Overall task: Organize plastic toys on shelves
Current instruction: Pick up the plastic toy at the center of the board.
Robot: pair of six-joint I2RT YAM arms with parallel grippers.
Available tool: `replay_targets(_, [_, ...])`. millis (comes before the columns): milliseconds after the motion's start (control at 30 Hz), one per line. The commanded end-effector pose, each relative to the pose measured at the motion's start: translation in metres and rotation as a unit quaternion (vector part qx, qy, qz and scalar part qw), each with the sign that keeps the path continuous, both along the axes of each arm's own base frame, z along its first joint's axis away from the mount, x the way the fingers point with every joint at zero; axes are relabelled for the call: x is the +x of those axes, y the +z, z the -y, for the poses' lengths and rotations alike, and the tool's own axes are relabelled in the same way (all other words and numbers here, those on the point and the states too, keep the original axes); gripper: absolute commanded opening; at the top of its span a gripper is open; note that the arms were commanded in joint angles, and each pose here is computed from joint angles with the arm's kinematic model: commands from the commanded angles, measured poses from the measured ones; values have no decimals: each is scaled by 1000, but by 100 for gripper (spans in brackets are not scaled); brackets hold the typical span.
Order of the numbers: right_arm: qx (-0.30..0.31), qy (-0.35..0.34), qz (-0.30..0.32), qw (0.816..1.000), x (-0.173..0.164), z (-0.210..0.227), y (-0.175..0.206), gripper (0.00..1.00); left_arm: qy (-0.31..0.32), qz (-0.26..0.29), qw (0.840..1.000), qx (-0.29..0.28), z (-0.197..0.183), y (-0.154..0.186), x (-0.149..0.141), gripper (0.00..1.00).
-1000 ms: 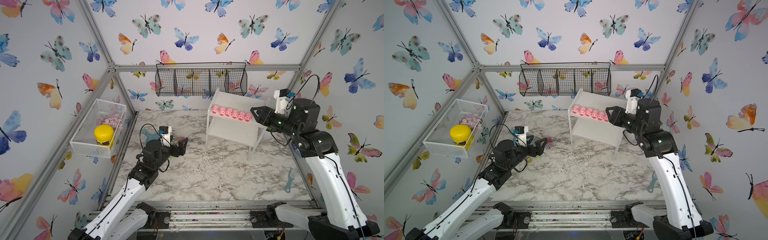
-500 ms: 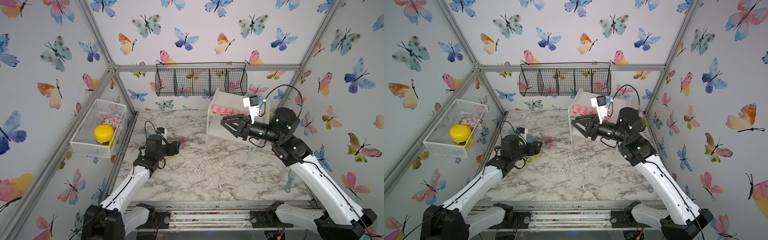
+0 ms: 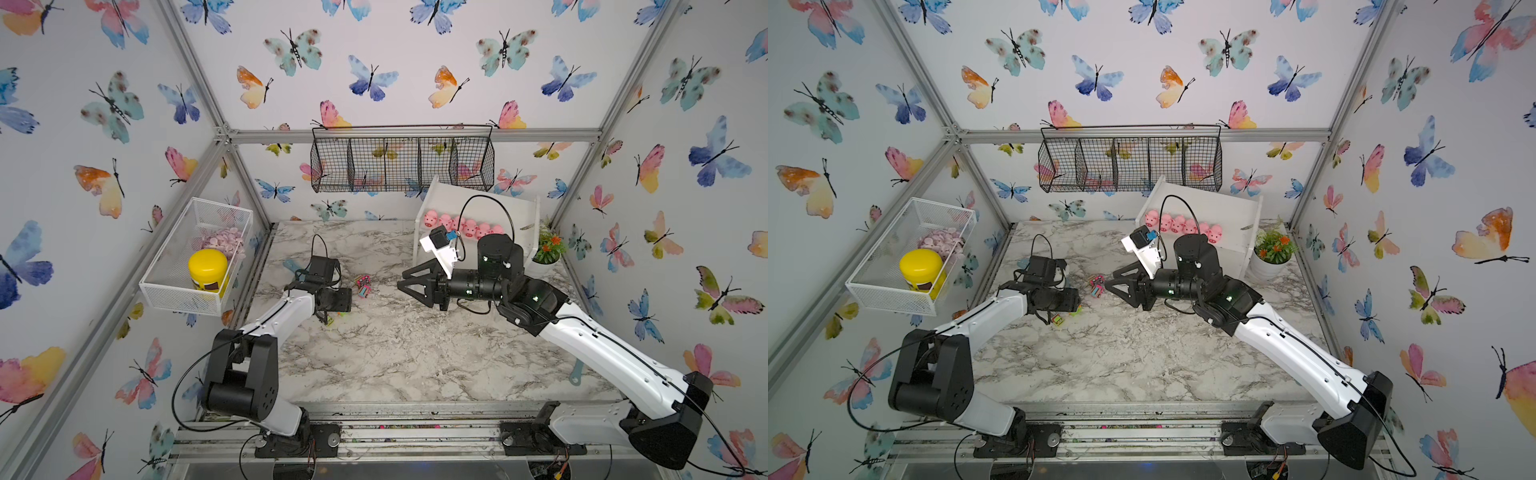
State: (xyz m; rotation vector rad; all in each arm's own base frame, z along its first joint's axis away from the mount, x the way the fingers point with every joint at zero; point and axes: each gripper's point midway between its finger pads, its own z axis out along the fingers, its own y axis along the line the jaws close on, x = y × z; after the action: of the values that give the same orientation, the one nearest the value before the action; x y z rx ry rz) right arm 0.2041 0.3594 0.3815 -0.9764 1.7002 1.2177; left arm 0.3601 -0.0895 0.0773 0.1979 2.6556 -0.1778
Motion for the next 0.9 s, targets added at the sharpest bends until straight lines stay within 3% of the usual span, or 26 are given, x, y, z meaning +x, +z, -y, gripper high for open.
replay_targets(0, [15, -4, 26, 1000, 0, 1, 10, 43, -77, -50, 992, 85, -10, -21, -17, 71])
replay_targets(67, [15, -3, 22, 1000, 0, 0, 7, 43, -104, -52, 986, 117, -13, -26, -16, 73])
replay_targets(233, [16, -3, 19, 1000, 2, -2, 7, 43, -132, -79, 981, 120, -6, -46, -15, 72])
replay_targets(333, [17, -3, 17, 1000, 2, -3, 8, 42, -126, -92, 980, 122, -6, -55, -11, 60])
replay_targets(533, [19, -5, 12, 1000, 2, -2, 9, 42, -116, -91, 981, 122, -5, -60, -3, 53])
replay_targets(700, [20, -4, 5, 1000, 2, -3, 7, 41, -119, -89, 983, 107, 0, -60, -2, 37])
replay_targets(800, [19, -7, 3, 1000, 2, -2, 5, 41, -122, -86, 985, 89, 6, -55, -3, 19])
replay_targets(867, [19, -11, 2, 1000, 2, 0, 4, 41, -122, -76, 987, 72, 11, -45, -4, 18])
